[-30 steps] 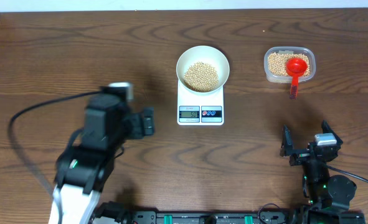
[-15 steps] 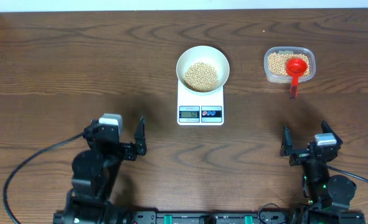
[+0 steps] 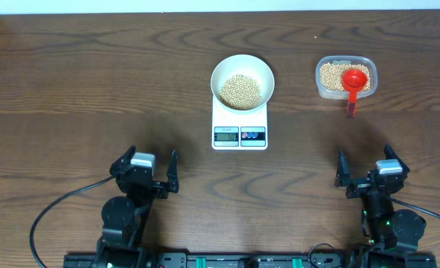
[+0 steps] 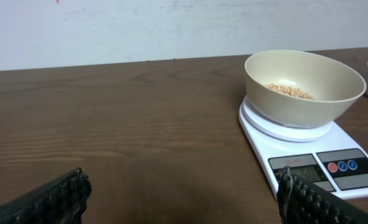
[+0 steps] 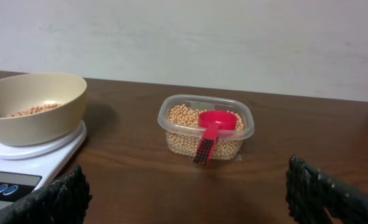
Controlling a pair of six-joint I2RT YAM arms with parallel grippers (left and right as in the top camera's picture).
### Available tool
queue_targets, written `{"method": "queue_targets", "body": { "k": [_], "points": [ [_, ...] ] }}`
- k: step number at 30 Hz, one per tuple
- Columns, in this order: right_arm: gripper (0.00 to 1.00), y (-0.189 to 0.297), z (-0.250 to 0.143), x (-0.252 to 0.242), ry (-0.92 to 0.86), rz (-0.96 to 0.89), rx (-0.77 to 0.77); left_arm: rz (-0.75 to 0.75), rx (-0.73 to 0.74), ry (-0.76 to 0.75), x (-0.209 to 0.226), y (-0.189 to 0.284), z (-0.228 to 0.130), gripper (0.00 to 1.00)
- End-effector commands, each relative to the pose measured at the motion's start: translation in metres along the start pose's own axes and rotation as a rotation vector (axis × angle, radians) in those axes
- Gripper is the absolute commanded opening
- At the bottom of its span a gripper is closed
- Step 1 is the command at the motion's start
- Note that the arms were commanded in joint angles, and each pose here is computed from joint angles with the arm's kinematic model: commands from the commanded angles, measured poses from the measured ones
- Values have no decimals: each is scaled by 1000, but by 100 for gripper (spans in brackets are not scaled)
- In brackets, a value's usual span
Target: Scoop item into bowl and weigh 50g on scale
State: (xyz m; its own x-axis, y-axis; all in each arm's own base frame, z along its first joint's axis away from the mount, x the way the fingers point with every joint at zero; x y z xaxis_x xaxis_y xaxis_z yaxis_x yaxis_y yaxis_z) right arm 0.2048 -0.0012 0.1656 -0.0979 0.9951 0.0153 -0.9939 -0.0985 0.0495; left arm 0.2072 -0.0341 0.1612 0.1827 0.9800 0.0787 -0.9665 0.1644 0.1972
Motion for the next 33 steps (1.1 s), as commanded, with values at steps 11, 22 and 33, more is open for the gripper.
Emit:
{"method": "queue_targets", "body": {
  "k": [11, 22, 33],
  "points": [
    [99, 0, -1, 2, -12, 10, 1, 51, -46, -11, 7, 2, -19, 98],
    [99, 0, -1, 2, -12, 10, 1, 50, -42, -11, 7, 2, -19, 98],
    [99, 0, -1, 2, -12, 10, 1, 50, -43, -11, 7, 2, -19, 98]
  ]
}}
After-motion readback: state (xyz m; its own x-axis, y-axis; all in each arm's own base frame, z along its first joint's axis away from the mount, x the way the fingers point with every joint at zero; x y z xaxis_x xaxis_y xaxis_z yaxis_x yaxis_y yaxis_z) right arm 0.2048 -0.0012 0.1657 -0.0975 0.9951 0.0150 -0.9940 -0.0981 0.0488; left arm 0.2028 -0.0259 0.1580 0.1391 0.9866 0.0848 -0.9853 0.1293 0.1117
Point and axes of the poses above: each gripper's point midway between its finger pads, its own y axis back along the fingers, its own x axis along the line the jaws close on, z = x × y, the point moved 4 cm from there along y, back along the fingers, and after that the axes turned 4 degrees about -y, right-handed, at the moved point
